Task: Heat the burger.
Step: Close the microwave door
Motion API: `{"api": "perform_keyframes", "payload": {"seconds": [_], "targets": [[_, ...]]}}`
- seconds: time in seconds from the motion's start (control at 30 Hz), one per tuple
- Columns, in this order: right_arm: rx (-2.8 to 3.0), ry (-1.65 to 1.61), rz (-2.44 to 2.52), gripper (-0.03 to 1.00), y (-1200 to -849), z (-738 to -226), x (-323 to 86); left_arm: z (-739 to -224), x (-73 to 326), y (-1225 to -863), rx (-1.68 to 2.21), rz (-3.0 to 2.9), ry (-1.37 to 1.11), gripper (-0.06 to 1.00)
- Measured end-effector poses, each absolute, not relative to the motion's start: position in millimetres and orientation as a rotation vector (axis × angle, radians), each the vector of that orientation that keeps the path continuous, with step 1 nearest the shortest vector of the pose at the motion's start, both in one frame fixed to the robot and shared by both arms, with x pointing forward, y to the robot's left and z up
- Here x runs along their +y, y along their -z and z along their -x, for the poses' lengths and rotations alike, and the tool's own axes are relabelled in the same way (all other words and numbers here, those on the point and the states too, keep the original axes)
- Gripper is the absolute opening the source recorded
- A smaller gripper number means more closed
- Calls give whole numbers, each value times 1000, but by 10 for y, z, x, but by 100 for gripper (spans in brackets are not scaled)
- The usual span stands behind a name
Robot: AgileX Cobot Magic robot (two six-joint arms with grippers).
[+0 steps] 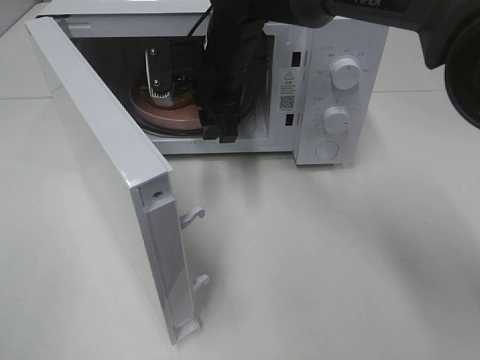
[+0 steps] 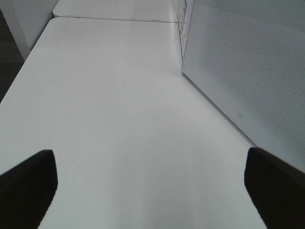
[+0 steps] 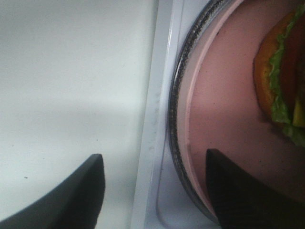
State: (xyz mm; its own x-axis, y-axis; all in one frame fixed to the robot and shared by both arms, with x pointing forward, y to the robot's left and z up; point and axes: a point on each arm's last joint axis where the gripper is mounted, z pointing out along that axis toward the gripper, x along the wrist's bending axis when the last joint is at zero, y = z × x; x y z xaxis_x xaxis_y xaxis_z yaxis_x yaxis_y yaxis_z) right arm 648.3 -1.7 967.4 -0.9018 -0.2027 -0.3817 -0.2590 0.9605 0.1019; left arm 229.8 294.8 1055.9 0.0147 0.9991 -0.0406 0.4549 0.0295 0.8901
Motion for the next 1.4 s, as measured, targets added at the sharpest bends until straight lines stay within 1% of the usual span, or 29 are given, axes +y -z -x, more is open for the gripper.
{"api": "perform_keyframes", "payload": {"seconds": [0.23,0.27,0.33,0.37,0.4,0.47,0.83,0.9,1.03,1.2,1.23,1.3,1.33,1.4], "targets": [[2788,-186,335,64,-9686,-6395,-76,-2298,2948,-10559,1544,-1529,-903,99],[2803,-177,337,67,-9673,-6352,-107,-2298,2948,-10559,1544,-1529,-903,99],[2814,-170,338,68,-9651,-6329,-123,-2298,2948,-10559,1544,-1529,-903,99],[2823,-165,336,71,-9671,-6278,-161,-2298,2948,-10559,1544,-1529,-903,99],[2823,-165,336,71,-9671,-6278,-161,-2298,2948,-10559,1544,-1529,-903,99],[2835,-166,299,74,-9704,-6219,-204,-2298,2948,-10559,1544,-1529,-903,99],[2876,-145,255,76,-9810,-5989,-373,-2298,2948,-10559,1544,-1529,-903,99],[2883,-140,250,76,-9877,-5885,-451,-2298,2948,-10559,1544,-1529,-903,99],[2900,-128,248,76,-9914,-5760,-543,-2298,2948,-10559,1544,-1529,-903,99],[2936,-99,242,76,-9989,-5445,-775,-2298,2948,-10559,1544,-1529,-903,99],[2936,-99,242,76,-9989,-5445,-775,-2298,2948,-10559,1544,-1529,-903,99],[2944,-96,219,76,-10050,-5276,-900,-2298,2948,-10559,1544,-1529,-903,99],[2944,-96,219,76,-10050,-5276,-900,-2298,2948,-10559,1544,-1529,-903,99],[2933,-123,122,77,-10144,-5063,-1058,-2298,2948,-10559,1544,-1529,-903,99]]}}
